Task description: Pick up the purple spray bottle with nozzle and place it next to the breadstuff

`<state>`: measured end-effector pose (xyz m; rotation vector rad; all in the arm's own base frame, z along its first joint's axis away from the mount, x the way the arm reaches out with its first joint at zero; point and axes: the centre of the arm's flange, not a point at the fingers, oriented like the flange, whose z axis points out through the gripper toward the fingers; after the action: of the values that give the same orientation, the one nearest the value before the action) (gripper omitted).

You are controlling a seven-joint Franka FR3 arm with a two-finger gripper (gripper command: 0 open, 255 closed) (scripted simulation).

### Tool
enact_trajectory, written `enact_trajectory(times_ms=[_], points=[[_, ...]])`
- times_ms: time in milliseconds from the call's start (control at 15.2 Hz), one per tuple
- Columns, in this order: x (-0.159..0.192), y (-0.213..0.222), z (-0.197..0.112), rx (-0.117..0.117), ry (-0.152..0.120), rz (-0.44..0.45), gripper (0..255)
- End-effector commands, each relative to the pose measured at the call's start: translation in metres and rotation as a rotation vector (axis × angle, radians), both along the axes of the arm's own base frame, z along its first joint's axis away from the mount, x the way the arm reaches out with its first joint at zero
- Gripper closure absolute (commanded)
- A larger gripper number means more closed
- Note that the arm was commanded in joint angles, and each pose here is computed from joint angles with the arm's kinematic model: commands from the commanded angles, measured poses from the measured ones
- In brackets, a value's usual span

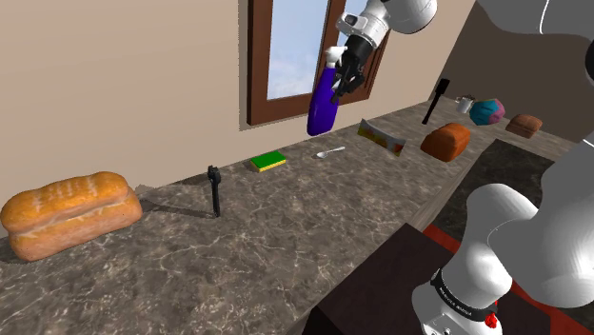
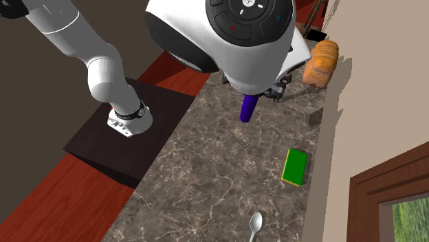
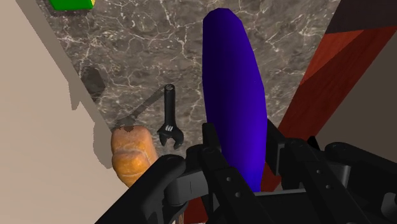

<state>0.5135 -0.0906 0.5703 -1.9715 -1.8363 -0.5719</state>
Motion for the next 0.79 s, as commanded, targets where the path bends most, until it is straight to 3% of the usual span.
enact_trajectory(times_ms=[0,528,726], points=[[0.0,0.001,0.011,0.0,0.0,0.0,255],[0.0,0.001,0.052,0.0,0.0,0.0,255],[0.007,0.039,0.045,0.0,0.0,0.0,255]])
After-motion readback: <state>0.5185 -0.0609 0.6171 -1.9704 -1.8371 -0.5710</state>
